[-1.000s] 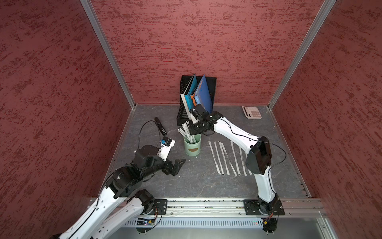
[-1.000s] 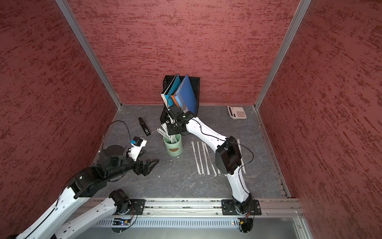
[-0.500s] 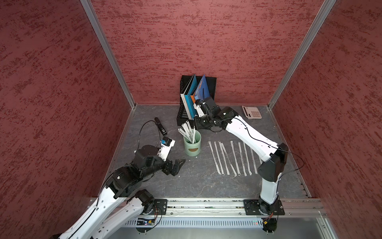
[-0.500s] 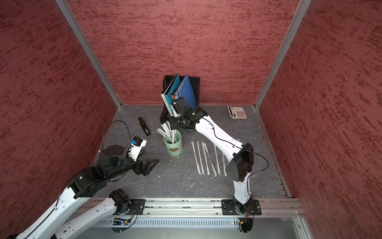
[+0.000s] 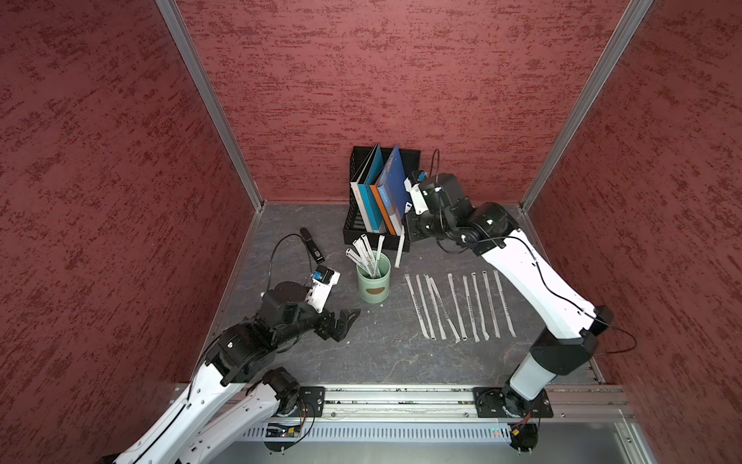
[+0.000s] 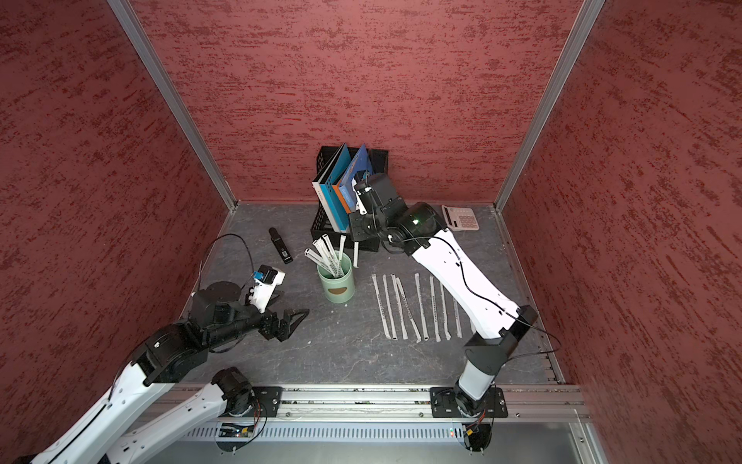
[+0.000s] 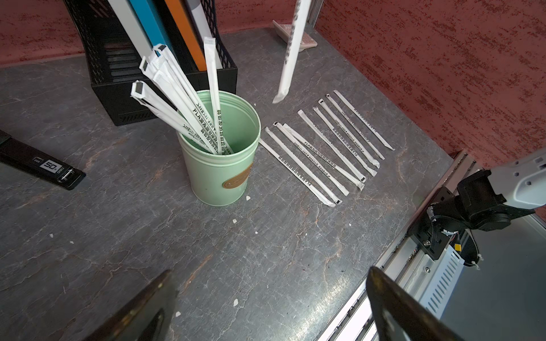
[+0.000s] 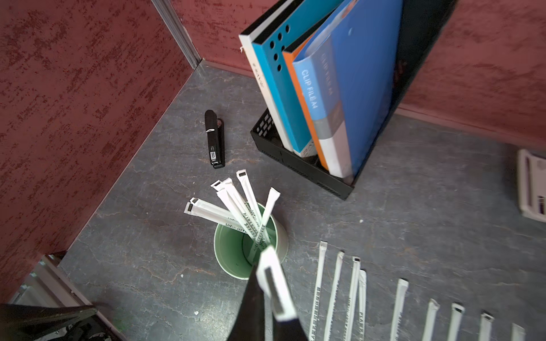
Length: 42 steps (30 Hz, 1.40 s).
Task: Take the straws out of the storage container
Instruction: Pick up the straw from the container, then place the straw at the center of the board.
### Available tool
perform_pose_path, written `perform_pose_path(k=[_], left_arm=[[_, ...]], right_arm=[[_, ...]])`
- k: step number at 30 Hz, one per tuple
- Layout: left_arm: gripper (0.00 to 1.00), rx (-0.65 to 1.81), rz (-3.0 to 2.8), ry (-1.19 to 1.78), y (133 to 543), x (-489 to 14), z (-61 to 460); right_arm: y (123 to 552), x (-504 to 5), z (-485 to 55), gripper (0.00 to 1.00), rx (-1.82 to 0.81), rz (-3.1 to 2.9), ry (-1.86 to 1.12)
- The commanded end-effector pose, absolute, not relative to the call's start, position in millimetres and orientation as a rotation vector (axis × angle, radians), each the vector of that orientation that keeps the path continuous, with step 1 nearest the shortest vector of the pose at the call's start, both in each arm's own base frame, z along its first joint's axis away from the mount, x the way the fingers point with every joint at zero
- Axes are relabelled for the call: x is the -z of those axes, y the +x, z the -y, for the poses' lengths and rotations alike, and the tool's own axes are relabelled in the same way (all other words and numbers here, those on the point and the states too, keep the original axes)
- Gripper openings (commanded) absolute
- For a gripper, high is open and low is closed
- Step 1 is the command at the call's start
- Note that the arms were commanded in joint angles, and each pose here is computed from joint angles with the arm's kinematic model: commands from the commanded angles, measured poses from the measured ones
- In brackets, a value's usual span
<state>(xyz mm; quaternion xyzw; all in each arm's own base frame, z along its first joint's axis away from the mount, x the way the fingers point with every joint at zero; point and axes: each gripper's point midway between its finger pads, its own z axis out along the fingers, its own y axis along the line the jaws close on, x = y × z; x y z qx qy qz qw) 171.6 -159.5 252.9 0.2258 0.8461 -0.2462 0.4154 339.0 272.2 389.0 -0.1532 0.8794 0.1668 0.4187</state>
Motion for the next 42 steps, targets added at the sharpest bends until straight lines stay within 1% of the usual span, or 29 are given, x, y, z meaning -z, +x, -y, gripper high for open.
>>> perform_pose_path(k=[1, 5, 7, 11, 13, 16, 21, 32, 37, 42], left_arm=[[0.99, 0.624, -2.129, 0.570, 169.7, -253.6, 158.9], [0.99, 0.621, -2.134, 0.569, 170.3, -252.5, 159.0], [1.00, 0.619, -2.136, 0.567, 170.7, -252.1, 158.9], [0.99, 0.616, -2.145, 0.568, 171.3, -250.3, 159.4], [1.00, 0.613, -2.151, 0.569, 171.9, -249.5, 159.7], [1.00, 0.607, -2.163, 0.570, 172.9, -247.0, 160.1], [1.00, 0.607, -2.168, 0.572, 172.4, -246.3, 160.2], [1.00, 0.589, -2.181, 0.561, 173.3, -244.3, 157.5], [1.00, 0.591, -2.177, 0.559, 172.8, -245.0, 157.1], [1.00, 0.583, -2.179, 0.554, 173.4, -244.6, 156.1]], right_arm=[[332.4, -403.7, -234.4, 0.03, -0.280, -2.190, -0.351], [329.5, -400.7, -204.0, 0.03, -0.177, -2.216, -0.317], [331.5, -391.3, -180.9, 0.03, -0.049, -2.259, -0.283], [334.8, -370.8, -118.6, 0.03, 0.311, -2.364, -0.173], [336.0, -360.3, -93.7, 0.02, 0.414, -2.426, -0.124], [338.6, -339.3, -62.8, 0.01, 0.538, -2.526, -0.073], [342.8, -289.1, -18.4, 0.00, 0.768, -2.704, -0.016], [351.5, -209.1, 42.6, 0.00, 0.819, -2.829, 0.190], [352.7, -181.5, 58.8, 0.00, 0.802, -2.863, 0.272], [360.4, -145.7, 64.8, 0.00, 0.720, -2.922, 0.328]])
